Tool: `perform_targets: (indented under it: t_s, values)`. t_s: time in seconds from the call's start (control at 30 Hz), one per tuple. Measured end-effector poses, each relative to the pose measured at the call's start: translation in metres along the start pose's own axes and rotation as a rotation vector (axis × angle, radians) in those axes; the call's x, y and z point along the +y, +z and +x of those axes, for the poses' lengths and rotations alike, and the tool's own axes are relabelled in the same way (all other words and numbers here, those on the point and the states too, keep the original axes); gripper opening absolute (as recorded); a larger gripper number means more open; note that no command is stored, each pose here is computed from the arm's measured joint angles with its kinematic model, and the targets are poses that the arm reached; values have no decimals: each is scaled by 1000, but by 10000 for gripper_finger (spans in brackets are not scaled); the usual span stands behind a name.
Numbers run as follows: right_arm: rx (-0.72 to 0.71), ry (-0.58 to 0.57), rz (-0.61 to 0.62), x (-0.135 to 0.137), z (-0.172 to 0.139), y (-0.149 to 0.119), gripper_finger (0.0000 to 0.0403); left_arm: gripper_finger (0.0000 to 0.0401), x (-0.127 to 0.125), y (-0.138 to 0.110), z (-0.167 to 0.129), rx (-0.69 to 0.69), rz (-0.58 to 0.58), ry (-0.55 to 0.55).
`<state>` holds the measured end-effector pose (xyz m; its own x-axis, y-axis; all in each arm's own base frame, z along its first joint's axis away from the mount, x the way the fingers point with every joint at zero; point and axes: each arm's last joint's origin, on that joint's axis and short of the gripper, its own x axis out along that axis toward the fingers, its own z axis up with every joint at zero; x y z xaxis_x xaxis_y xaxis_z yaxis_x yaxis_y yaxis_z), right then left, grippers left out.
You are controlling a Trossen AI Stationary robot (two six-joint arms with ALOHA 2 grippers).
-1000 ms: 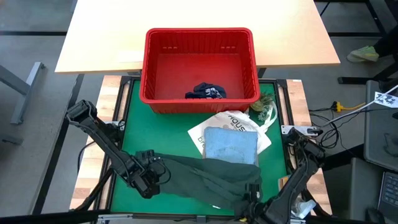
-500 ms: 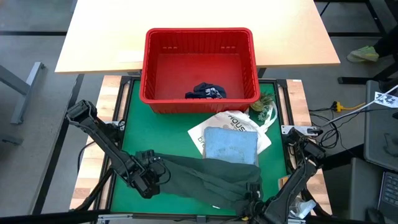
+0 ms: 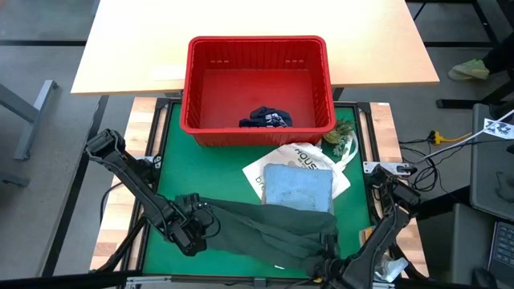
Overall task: Fold Laundry from Bin
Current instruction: Fold the green polo shirt
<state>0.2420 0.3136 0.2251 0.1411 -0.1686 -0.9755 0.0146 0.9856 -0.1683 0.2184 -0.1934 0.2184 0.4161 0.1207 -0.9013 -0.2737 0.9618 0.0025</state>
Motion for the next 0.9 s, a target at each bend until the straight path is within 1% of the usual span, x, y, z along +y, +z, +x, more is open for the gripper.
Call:
perform_targets:
  t_s: [0.17, 0.23, 0.33, 0.4, 0.5, 0.7, 0.8, 0.9]
  values:
    - [-43, -123, -13, -13, -29, 2, 5, 114, 0, 0, 0, 0, 0, 0]
    - [-82, -173, 14, -18, -38, 4, 8, 114, 0, 0, 0, 0, 0, 0]
    - [-168, -195, 46, -25, -45, 9, 10, 114, 0, 0, 0, -1, 0, 0]
    - [-176, -210, 65, -32, -44, 15, 5, 114, 0, 0, 0, -1, -1, -1]
    - [-152, -238, 68, -41, -36, 23, 5, 114, 0, 0, 0, -4, -3, -5]
    - [-19, -239, 48, -55, -17, 31, 3, 114, -1, 0, 0, -5, -3, -6]
    - [24, -217, 31, -56, -14, 30, 3, 114, -1, 0, 0, -5, -2, -6]
    - [21, -212, 34, -58, -18, 27, 4, 114, -1, 0, 0, -5, -2, -6]
